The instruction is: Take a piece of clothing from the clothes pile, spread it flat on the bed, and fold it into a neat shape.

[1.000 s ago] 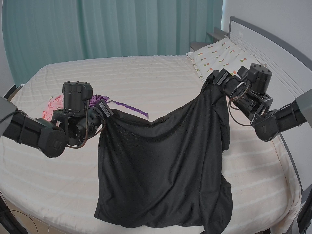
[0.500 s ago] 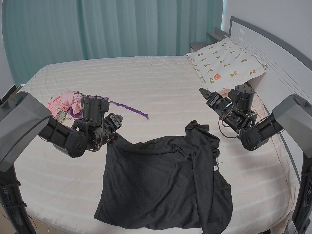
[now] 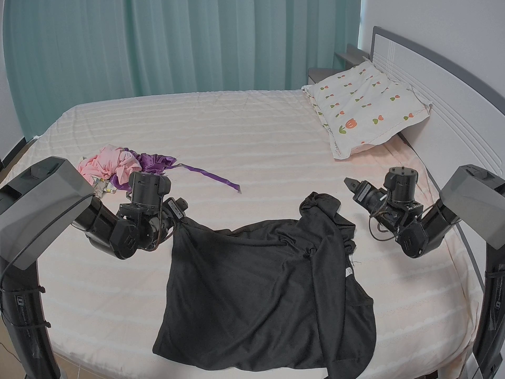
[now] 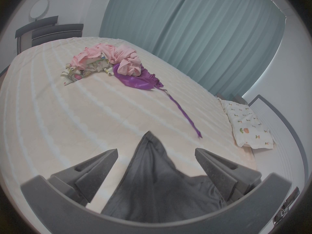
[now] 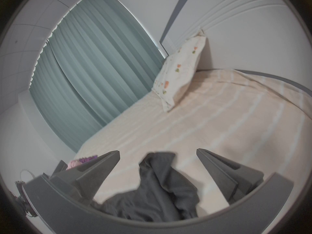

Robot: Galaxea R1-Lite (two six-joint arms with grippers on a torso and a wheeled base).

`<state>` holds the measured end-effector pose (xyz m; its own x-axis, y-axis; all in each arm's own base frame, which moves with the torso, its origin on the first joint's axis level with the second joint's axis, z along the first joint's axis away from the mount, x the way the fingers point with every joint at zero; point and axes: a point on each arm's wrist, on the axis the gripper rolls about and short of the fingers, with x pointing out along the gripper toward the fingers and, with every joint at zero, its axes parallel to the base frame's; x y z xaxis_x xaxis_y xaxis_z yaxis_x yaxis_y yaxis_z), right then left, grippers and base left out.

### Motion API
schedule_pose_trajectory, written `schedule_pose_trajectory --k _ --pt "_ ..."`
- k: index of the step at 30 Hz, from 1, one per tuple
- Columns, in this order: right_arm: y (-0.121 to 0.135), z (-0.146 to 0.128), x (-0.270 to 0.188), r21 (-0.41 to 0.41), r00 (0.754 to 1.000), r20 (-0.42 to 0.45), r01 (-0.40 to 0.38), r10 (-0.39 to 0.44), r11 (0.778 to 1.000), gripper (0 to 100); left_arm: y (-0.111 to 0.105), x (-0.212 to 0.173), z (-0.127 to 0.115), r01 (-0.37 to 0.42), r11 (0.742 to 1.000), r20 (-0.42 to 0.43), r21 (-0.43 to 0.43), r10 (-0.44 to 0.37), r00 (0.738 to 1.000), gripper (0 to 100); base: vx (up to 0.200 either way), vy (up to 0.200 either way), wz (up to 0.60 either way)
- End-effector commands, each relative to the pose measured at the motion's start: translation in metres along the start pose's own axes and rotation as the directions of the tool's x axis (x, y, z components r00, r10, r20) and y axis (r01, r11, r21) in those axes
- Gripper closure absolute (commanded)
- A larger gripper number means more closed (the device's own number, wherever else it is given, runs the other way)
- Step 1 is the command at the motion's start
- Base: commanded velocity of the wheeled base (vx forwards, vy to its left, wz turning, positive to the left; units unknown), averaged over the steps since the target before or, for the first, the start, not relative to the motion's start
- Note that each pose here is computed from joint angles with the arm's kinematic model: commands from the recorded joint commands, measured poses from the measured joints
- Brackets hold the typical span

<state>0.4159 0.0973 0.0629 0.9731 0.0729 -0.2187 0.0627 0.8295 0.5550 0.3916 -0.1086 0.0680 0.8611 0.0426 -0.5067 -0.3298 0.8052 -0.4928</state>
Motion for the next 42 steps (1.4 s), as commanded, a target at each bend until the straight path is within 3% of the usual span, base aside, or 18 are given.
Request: schedule_pose_trajectory --k 1,5,11,12,14,17,22,23,32,42 --pt "-0.024 0.001 -0.074 -0.015 0.991 -0.127 0.032 -0.033 0.999 0 0.021 -0.051 -0.011 -0.022 0.999 -0.060 0.024 0.023 0.998 0 0.000 0.000 0.00" --pt "-0.036 -0.002 -0.123 -0.018 0.979 -0.192 0.073 -0.075 0.997 0 0.037 -0.080 -0.025 0.005 1.000 -0.098 0.007 -0.005 0.995 0 0.000 0.000 0.00" --pt "-0.059 -0.023 -0.180 -0.034 0.930 -0.351 0.108 -0.114 0.994 0 0.056 -0.102 -0.057 0.020 0.999 -0.145 -0.042 -0.026 0.989 0 -0.100 0.000 0.00" --pt "-0.064 -0.031 -0.187 -0.044 0.910 -0.394 0.125 -0.132 0.991 0 0.061 -0.108 -0.065 0.021 0.999 -0.169 -0.047 -0.029 0.985 0 -0.200 0.000 0.00" --pt "-0.069 -0.037 -0.191 -0.047 0.892 -0.425 0.144 -0.150 0.988 0 0.065 -0.112 -0.075 0.015 1.000 -0.201 -0.025 -0.020 0.979 0 -0.200 0.000 0.00" --pt "-0.078 -0.049 -0.191 -0.060 0.857 -0.483 0.175 -0.182 0.983 0 0.080 -0.113 -0.095 -0.038 0.999 -0.268 0.025 0.043 0.962 0 -0.200 0.000 0.00" --pt "-0.083 -0.050 -0.189 -0.049 0.853 -0.486 0.188 -0.188 0.981 0 0.089 -0.110 -0.106 -0.063 0.997 -0.287 0.049 0.075 0.955 0 -0.200 0.000 0.00" --pt "-0.085 -0.052 -0.192 -0.046 0.844 -0.505 0.184 -0.182 0.982 0 0.090 -0.111 -0.107 -0.063 0.997 -0.294 0.049 0.075 0.953 0 -0.200 0.000 0.00" --pt "-0.086 -0.058 -0.190 -0.047 0.828 -0.532 0.177 -0.174 0.983 0 0.093 -0.115 -0.117 -0.074 0.993 -0.332 0.096 0.102 0.938 0 0.000 0.000 0.00" --pt "-0.083 -0.075 -0.183 -0.025 0.824 -0.549 0.155 -0.143 0.988 0 0.093 -0.103 -0.123 -0.082 0.993 -0.346 0.090 0.108 0.932 0 0.000 0.000 0.00"
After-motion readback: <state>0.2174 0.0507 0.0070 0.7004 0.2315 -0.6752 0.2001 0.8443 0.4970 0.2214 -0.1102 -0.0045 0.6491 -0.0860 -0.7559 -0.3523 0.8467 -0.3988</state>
